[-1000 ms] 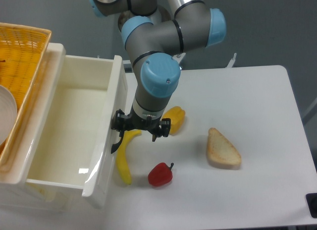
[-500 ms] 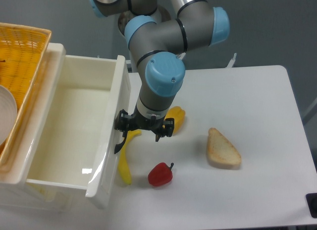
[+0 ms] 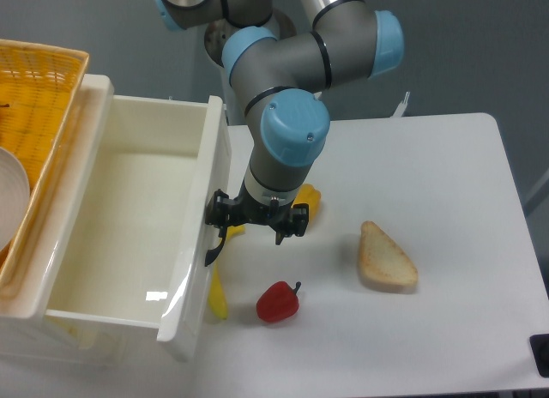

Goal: Slide the top white drawer open
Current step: 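Continue pulling the drawer out to its full extension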

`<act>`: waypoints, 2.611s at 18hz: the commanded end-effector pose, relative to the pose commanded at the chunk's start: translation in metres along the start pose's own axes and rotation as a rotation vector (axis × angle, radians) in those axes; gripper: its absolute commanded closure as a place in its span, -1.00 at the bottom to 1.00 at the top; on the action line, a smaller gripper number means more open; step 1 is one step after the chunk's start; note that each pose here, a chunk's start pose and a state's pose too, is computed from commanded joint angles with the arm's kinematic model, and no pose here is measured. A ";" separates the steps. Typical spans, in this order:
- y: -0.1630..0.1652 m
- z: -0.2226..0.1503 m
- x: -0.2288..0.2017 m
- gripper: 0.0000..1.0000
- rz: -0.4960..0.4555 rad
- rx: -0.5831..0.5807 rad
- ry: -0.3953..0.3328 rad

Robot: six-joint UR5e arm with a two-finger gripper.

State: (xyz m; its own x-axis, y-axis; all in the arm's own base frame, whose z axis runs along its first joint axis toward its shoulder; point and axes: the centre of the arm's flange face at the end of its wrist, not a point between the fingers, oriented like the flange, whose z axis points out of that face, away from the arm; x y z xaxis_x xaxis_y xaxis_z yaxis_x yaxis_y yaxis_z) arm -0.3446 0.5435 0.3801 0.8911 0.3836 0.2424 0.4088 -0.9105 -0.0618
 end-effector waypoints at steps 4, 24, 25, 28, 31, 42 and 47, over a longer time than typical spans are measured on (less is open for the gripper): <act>0.000 -0.001 -0.003 -1.00 -0.006 0.007 0.009; 0.000 -0.002 -0.012 -1.00 0.014 0.034 0.062; 0.000 -0.002 -0.012 -1.00 0.016 0.034 0.062; 0.001 -0.002 -0.013 -1.00 0.017 0.034 0.062; 0.001 0.001 -0.014 -1.00 0.019 0.029 0.064; 0.001 0.010 -0.020 -1.00 0.030 0.037 0.121; 0.002 0.006 -0.027 -1.00 0.017 0.056 0.143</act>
State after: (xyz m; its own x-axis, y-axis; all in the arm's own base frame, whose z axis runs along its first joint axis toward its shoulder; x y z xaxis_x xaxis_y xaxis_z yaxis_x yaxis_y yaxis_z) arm -0.3666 0.5322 0.3672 0.8624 0.3384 0.3765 0.4076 -0.9053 -0.1199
